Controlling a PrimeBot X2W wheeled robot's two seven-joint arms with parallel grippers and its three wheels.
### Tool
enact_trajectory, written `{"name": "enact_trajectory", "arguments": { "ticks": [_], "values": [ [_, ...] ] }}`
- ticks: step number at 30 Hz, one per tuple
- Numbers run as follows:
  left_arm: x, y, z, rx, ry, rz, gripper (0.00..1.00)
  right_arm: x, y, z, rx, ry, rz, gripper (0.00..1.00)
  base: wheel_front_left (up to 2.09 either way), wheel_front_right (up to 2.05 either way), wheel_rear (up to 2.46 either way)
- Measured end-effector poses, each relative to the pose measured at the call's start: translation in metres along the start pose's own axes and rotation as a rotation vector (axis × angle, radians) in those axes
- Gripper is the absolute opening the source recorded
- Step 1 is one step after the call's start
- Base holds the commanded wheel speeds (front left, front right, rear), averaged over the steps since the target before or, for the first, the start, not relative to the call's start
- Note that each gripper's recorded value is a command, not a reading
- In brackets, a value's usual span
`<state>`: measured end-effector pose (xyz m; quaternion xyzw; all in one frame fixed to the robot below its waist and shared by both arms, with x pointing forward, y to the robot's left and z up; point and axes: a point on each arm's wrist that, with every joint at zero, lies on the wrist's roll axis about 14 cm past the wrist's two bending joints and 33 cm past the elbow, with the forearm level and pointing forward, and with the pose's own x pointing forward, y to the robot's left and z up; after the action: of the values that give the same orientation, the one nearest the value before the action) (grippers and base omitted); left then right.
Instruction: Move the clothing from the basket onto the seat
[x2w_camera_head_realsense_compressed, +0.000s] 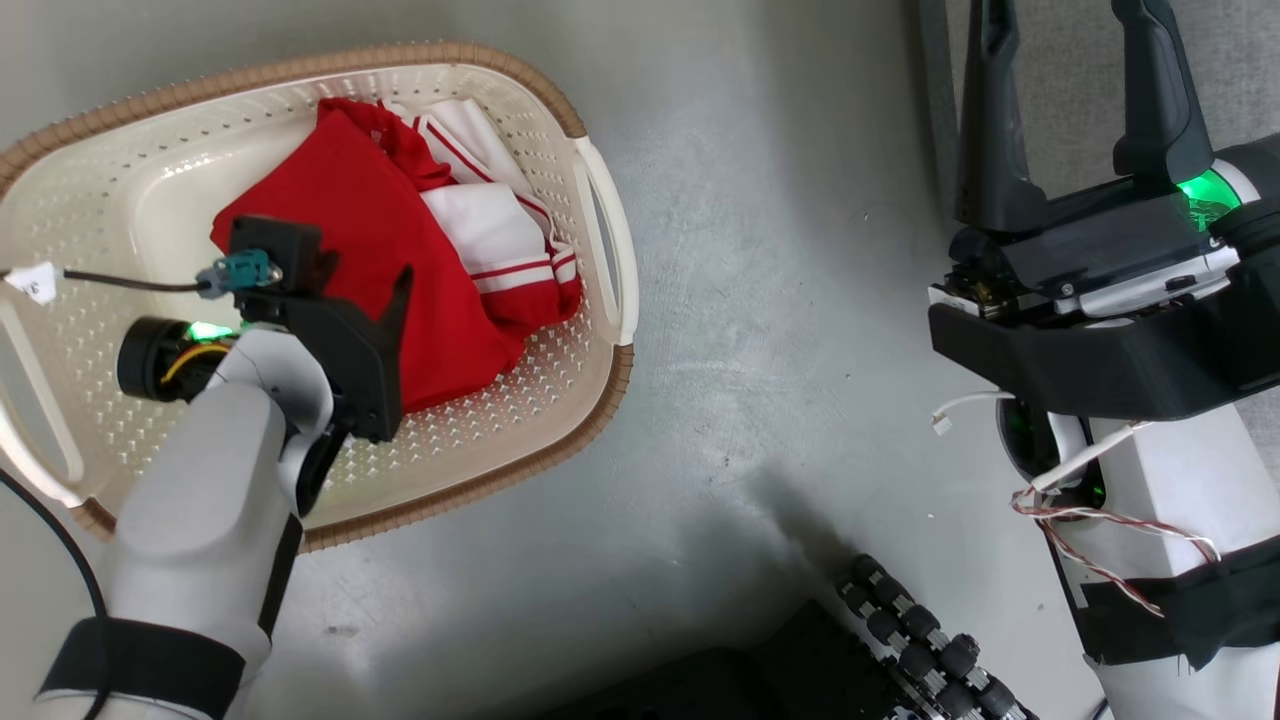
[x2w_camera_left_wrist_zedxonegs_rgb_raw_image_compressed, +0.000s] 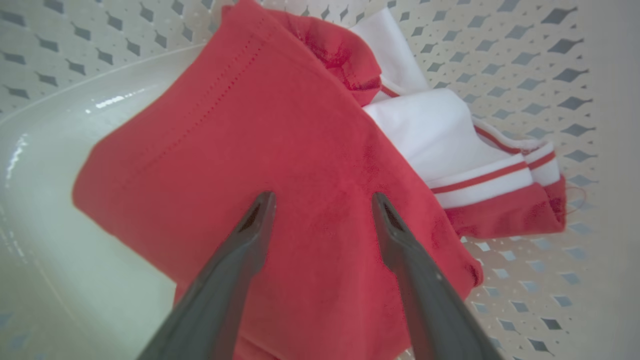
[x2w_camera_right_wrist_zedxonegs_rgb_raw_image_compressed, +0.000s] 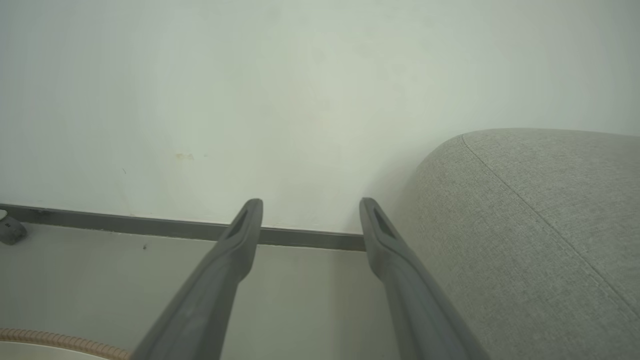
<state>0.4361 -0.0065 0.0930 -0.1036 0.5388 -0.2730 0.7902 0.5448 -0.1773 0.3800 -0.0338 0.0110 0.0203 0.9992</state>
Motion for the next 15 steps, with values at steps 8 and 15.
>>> {"name": "enact_trajectory", "arguments": {
  "ticks": [8,15],
  "values": [
    [0.011,0.012,-0.014,0.001,0.057,0.014,1.0,-0.001,0.002,-0.018,0.001,0.035,0.0,1.0,0.0,0.0,0.0],
    [0.014,0.02,-0.025,0.041,0.097,0.026,1.0,-0.003,0.005,-0.026,0.005,0.054,0.005,1.0,0.0,0.0,0.0]
  ]
}}
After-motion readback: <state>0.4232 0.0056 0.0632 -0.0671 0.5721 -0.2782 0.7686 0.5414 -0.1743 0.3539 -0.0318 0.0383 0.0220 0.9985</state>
